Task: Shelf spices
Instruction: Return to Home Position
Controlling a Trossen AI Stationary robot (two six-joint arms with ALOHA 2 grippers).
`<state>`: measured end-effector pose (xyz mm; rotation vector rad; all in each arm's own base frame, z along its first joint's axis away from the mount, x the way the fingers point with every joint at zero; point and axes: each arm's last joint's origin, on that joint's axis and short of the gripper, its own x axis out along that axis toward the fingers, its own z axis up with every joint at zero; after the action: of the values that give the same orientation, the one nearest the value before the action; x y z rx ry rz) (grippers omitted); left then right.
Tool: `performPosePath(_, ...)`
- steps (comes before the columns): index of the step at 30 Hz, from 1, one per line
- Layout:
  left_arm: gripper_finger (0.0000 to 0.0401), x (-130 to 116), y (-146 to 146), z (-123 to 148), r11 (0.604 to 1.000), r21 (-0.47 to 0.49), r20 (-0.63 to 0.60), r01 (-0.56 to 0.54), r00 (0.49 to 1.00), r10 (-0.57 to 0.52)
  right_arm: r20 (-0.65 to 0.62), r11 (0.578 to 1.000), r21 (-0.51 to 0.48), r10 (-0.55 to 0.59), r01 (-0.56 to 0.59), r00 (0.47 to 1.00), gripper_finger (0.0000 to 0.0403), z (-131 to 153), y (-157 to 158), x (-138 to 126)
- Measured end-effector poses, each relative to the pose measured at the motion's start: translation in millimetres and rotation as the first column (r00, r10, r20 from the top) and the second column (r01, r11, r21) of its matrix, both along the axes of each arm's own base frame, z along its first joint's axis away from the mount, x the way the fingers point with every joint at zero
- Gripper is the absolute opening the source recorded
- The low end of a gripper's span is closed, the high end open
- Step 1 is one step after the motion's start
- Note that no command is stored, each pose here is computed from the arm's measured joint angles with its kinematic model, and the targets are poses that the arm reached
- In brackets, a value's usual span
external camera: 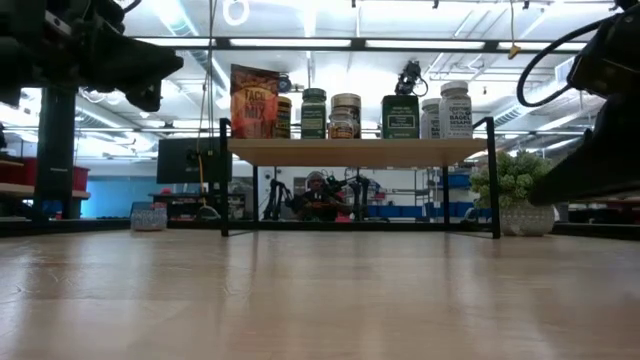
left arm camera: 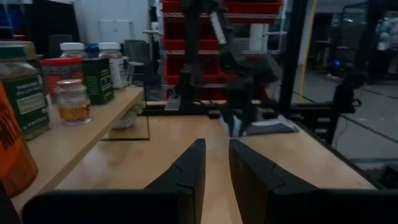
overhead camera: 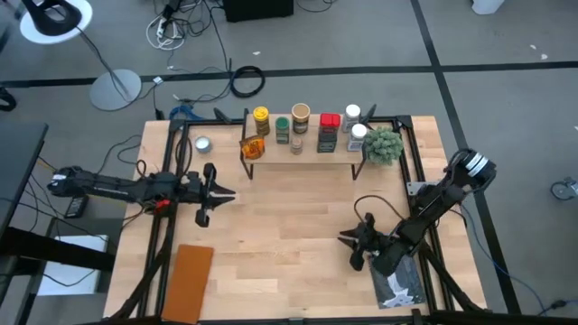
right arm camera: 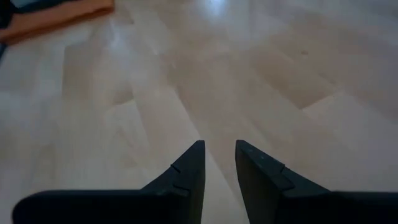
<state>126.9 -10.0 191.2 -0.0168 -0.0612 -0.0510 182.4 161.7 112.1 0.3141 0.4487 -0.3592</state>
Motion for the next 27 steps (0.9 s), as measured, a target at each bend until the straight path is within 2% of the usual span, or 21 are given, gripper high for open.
performPosePath(5, 0.0076, -5, 2, -1, 0.999, 0.013, -0.014, 0.045, 0.999, -0.045, 0.054, 0.999, 0.02, 0.03, -0.031, 0.998, 0.0089, 11, -15, -15)
performPosePath(10, 0.0076, -10, 2, -7, 0.999, 0.014, -0.018, 0.041, 0.999, -0.041, 0.094, 0.998, 0.003, 0.067, -0.067, 0.993, 0.0089, 24, -23, -23)
performPosePath(13, 0.0076, -13, 3, -19, 0.999, 0.01, -0.022, 0.038, 0.999, -0.038, 0.105, 0.996, -0.021, 0.09, -0.088, 0.99, 0.0089, 30, -24, -24)
performPosePath(20, 0.0076, -17, 2, -16, 0.998, 0.012, 0.009, 0.064, 0.998, -0.064, 0.112, 0.992, -0.059, 0.119, -0.113, 0.987, 0.0089, 37, -25, -25)
performPosePath(27, 0.0076, -17, 2, -21, 0.998, -0.019, -0.04, 0.065, 0.997, -0.065, 0.104, 0.99, -0.072, 0.128, -0.121, 0.986, 0.0089, 37, -25, -25)
